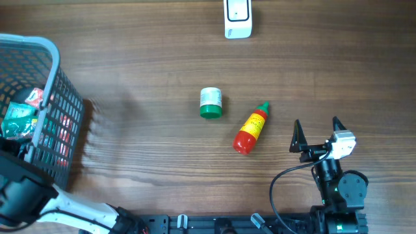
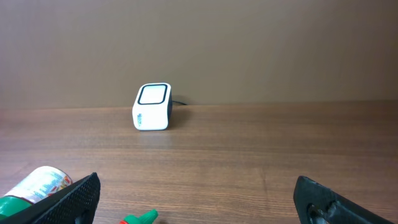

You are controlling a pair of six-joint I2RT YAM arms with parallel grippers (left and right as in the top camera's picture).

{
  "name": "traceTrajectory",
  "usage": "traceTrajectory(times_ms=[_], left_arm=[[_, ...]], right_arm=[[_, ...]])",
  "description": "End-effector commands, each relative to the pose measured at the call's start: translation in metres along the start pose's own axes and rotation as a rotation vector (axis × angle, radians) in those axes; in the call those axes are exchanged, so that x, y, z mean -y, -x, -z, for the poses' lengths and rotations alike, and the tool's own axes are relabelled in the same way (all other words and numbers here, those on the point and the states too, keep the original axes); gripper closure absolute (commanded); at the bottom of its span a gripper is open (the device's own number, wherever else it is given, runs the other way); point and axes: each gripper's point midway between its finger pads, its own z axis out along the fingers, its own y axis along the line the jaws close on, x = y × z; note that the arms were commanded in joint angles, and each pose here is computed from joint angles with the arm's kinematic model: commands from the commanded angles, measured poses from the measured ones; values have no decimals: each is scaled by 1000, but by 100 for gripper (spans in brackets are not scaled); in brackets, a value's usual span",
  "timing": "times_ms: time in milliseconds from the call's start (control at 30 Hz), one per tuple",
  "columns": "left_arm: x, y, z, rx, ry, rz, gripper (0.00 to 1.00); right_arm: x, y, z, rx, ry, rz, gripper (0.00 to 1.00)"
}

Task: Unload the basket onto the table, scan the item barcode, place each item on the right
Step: 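Move the left gripper into the basket and grasp the green glove pack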

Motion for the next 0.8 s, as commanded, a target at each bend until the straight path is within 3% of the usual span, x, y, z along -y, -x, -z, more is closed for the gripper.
traceTrajectory(times_ms=[0,167,200,267,300,567,767], left_arm=[[-5,-12,-30,-13,64,-114,0],[-14,-36,-47,-115,119,-210,4],[-15,-37,-49,-119,127,-228,23],[-18,-38,-52,-129,138,-298,76],[-20,-38,-51,-132,145,-333,94],[-37,-23,-32,-116,207,-368,96],[-32,-24,24,-241,110,-349,96]], right_arm=[[2,0,0,3,-13,10,0],[2,0,0,3,-13,10,0],[2,0,0,3,-13,11,0],[2,0,0,3,-13,10,0],[2,0,0,3,-13,10,0],[2,0,0,3,-13,10,0],[2,0,0,3,-13,10,0]])
